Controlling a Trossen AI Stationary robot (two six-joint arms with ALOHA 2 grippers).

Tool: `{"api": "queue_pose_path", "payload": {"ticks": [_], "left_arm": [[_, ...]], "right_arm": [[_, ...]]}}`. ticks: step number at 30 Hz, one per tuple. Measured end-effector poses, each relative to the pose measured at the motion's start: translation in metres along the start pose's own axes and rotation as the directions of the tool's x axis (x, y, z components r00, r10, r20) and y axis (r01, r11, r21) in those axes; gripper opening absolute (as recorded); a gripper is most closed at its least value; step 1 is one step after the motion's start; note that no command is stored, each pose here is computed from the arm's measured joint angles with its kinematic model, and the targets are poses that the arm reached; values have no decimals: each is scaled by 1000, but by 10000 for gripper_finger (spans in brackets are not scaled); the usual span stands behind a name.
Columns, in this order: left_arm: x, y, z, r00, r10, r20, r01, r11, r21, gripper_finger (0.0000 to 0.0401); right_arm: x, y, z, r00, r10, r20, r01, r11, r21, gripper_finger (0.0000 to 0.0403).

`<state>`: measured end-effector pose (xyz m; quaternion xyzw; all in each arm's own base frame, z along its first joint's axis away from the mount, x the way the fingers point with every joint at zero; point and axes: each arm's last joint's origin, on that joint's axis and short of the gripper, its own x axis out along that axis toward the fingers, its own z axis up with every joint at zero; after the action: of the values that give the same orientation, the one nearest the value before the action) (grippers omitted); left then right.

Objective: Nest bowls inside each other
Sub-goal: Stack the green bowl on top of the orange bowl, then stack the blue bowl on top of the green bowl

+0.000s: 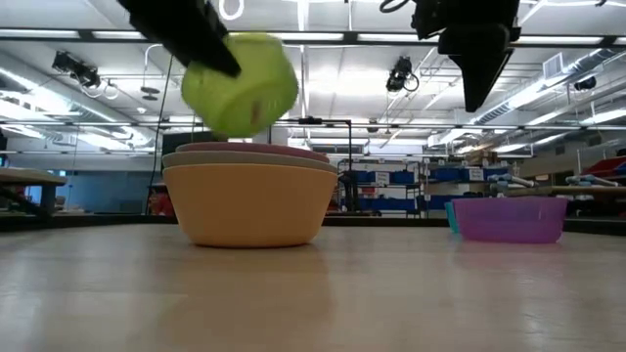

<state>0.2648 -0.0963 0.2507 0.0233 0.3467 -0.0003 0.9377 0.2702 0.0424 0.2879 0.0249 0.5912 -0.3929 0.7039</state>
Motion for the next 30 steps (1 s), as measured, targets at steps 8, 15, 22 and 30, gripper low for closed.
{"api": "queue_pose_path", "payload": {"ticks": [8,15,22,30], "left_arm": [[21,-5,-6,999,-21,-45,18,998,-54,43],[19,-4,-4,999,-24,-30,21,996,-87,92],[14,-1,-1,1000,-28,-14,26,993,-116,116],[-5,12,9,998,-18,62,27,987,-156,117]], "right_arm": [[-1,1,-1,1000,1,2,-1,1000,-5,155],[-1,1,-1,1000,1,2,-1,1000,-6,155],[0,-1,1,1000,-10,7,10,1000,3,155],[19,-24,20,997,-69,-39,73,989,127,155]]}}
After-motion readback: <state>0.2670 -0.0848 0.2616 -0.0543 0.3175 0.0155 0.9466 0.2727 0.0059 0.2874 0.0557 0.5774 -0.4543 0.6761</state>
